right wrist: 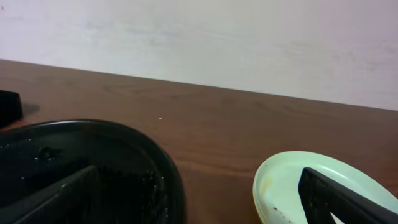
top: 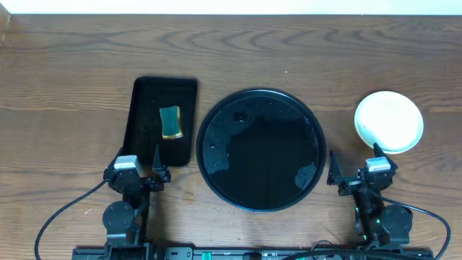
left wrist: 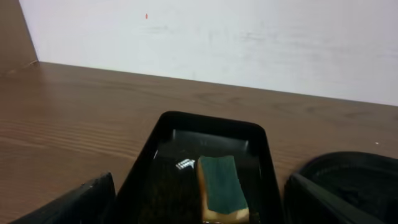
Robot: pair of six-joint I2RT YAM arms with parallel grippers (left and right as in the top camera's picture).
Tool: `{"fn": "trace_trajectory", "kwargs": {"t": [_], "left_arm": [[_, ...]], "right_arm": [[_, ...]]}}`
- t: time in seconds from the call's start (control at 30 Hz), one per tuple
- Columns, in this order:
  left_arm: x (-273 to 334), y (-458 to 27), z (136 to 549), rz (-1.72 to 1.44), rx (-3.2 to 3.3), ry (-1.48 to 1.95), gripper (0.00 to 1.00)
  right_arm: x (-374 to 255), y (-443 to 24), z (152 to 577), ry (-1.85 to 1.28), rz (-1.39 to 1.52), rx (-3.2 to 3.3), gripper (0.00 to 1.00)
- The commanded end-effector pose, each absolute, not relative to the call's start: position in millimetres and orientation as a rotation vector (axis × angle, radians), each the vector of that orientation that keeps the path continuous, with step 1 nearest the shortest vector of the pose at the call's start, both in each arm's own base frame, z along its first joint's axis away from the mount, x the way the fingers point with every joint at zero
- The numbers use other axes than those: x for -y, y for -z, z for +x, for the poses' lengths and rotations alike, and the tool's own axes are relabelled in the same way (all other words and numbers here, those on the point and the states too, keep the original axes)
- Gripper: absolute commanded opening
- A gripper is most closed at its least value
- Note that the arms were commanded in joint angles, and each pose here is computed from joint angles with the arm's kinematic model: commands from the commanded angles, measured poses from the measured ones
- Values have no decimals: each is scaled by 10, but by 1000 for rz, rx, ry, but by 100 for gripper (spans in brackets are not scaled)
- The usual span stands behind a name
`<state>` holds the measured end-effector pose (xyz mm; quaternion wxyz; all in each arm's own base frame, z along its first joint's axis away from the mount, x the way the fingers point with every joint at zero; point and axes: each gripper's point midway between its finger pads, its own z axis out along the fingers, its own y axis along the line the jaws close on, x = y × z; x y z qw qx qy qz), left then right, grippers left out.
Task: Clean dirty plates on tray and stack at the side
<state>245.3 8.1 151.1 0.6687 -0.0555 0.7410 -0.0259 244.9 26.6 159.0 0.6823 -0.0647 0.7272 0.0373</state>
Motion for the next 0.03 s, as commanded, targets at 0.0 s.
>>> {"fn": "trace_trajectory", "kwargs": {"t": [0.0], "left_arm": [[-133,-1365,2435,-141,-1720,27,88]], "right_arm": [[-258,-1590,2447,-69,-155,-1629,99]]}}
